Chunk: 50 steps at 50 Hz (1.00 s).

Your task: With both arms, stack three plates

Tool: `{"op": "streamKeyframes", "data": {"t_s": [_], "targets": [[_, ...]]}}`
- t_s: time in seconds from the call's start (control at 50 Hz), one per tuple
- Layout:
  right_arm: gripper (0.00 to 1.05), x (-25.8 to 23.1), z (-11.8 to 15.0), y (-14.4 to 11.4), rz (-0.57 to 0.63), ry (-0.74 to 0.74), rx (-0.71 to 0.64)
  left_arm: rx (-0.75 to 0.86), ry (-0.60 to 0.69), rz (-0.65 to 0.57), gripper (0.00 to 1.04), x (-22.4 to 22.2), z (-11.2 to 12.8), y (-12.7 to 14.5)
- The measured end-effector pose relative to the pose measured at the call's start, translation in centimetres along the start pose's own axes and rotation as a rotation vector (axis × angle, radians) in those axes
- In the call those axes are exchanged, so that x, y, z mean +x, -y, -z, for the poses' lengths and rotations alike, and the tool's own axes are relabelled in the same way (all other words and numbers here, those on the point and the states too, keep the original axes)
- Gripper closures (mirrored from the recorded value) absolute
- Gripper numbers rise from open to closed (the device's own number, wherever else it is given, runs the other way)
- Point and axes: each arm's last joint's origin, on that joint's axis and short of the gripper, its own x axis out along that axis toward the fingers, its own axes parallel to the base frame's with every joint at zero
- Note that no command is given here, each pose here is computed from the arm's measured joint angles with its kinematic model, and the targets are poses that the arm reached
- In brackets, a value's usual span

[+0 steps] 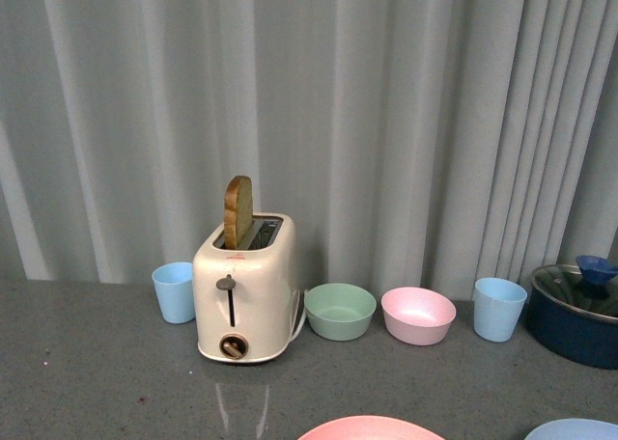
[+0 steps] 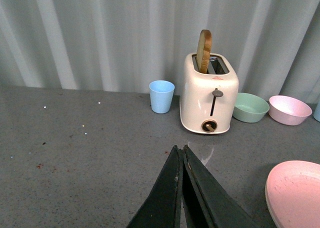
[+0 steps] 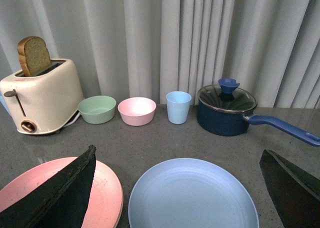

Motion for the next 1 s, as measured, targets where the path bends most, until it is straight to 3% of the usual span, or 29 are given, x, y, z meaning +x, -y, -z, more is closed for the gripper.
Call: {"op": "streamKeyframes", "data": {"t_s": [1.0], "targets": [[0.07,0.0,0.0,0.0,0.000,0.000,0.000,-0.001,0.025,0.001,0.98,-2.8,1.2,0.0]]}}
